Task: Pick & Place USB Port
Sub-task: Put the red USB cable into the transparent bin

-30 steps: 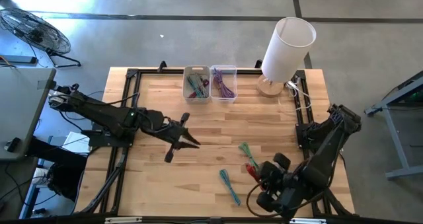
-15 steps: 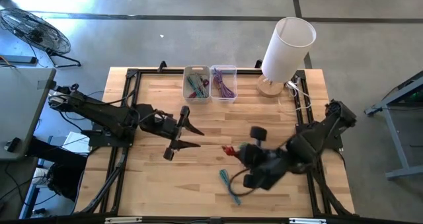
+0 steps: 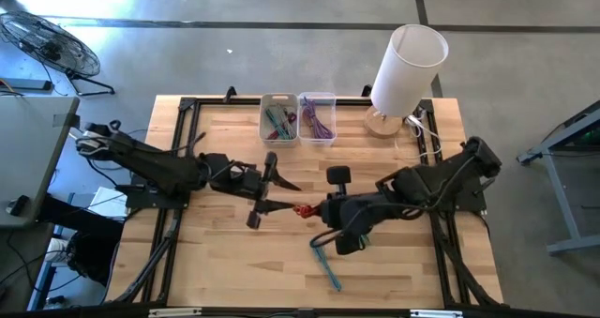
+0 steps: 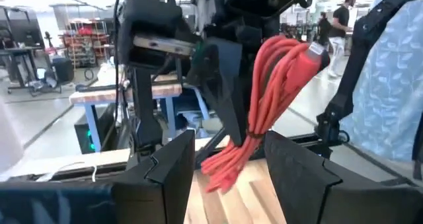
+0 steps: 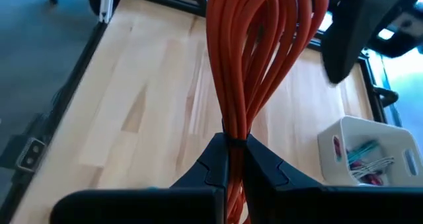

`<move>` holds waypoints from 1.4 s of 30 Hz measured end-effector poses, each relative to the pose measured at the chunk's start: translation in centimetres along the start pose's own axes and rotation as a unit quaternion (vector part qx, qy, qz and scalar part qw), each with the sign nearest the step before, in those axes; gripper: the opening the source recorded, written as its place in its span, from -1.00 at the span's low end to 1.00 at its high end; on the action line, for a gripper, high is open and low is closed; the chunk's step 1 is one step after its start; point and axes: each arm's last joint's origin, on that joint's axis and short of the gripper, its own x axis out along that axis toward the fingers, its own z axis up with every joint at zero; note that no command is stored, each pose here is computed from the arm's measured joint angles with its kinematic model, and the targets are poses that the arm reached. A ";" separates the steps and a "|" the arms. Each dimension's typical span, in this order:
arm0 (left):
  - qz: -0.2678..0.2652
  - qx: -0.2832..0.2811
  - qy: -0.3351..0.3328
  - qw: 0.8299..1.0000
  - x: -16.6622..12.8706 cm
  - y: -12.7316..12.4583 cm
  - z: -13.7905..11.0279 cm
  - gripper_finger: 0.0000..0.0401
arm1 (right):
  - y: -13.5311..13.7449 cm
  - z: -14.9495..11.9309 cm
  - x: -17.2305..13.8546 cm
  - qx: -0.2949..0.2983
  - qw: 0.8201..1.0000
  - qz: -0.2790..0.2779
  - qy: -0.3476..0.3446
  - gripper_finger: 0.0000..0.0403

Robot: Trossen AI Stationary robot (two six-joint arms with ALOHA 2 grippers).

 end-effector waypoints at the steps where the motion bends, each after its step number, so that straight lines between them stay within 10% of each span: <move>1: 0.000 0.000 -0.003 1.000 0.2 0.0 -0.2 -0.09 | -0.2 0.0 0.1 -0.007 1.000 0.001 0.001 -0.94; 42: -0.046 0.004 -0.015 0.999 1.1 2.2 -1.0 -0.09 | -3.4 1.0 1.4 0.010 0.999 0.009 -0.033 -0.94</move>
